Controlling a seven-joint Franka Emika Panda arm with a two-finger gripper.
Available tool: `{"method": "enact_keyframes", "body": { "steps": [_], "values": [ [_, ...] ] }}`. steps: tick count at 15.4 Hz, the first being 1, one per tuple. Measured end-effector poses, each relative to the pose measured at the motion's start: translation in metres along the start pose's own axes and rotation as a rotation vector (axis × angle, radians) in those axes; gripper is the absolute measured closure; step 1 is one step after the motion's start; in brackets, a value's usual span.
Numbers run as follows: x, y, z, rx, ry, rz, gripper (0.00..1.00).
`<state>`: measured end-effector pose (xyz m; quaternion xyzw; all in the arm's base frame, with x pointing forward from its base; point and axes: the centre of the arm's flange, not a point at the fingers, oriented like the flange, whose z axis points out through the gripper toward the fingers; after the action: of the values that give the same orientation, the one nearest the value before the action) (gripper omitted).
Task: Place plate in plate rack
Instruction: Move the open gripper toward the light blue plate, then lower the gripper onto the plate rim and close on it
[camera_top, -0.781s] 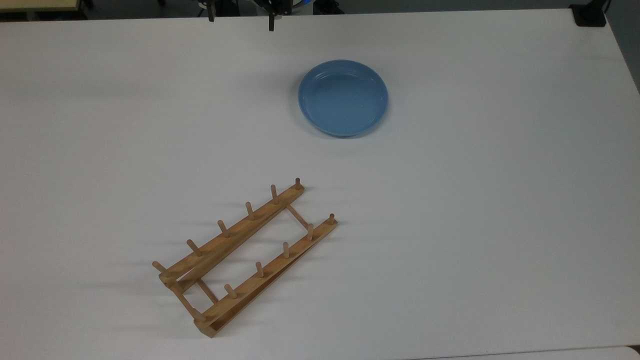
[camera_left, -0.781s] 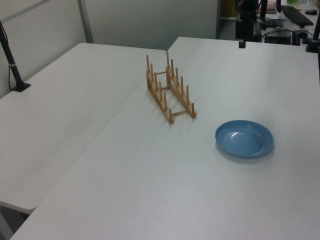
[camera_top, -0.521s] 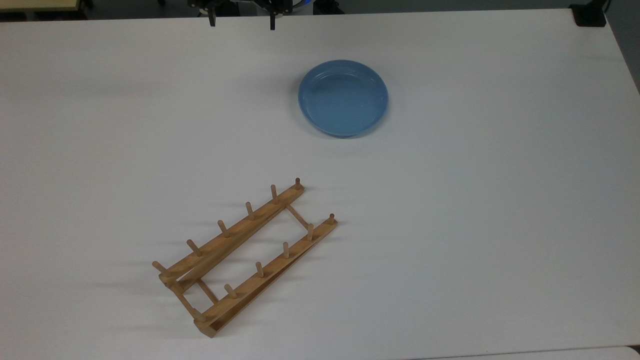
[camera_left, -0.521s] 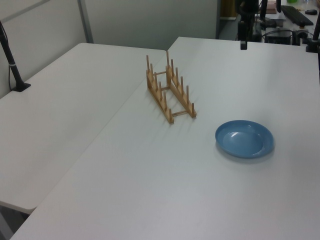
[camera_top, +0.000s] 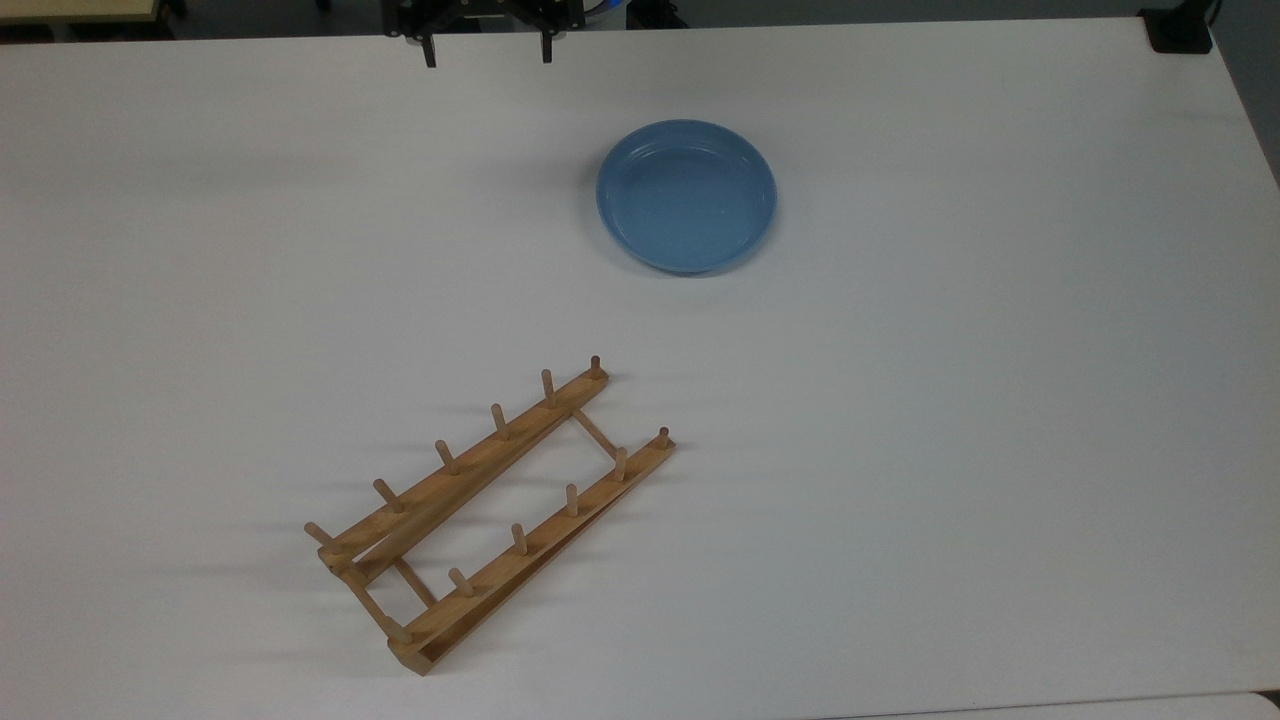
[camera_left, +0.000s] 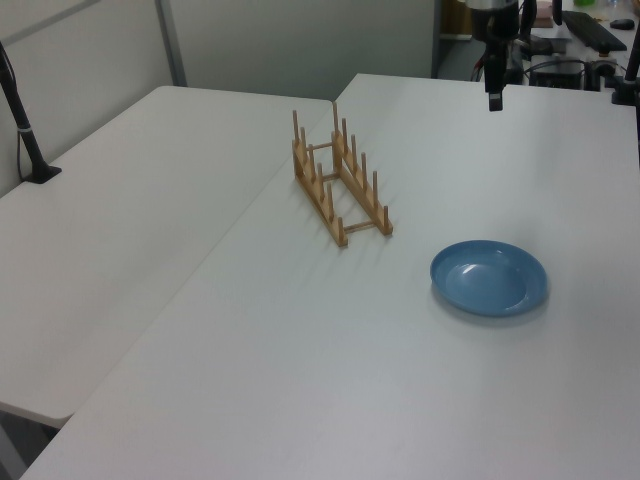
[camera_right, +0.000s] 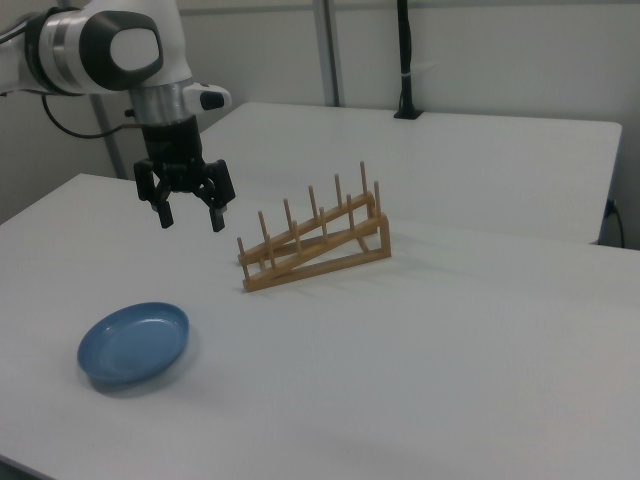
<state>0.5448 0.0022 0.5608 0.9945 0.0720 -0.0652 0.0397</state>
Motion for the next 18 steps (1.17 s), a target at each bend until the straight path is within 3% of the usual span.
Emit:
{"method": "enact_keyframes", "body": {
  "steps": [12, 18],
  "values": [
    [0.003, -0.005, 0.011, 0.004, -0.001, -0.014, 0.00],
    [0.013, -0.045, 0.088, 0.004, -0.017, -0.196, 0.00]
  ]
}}
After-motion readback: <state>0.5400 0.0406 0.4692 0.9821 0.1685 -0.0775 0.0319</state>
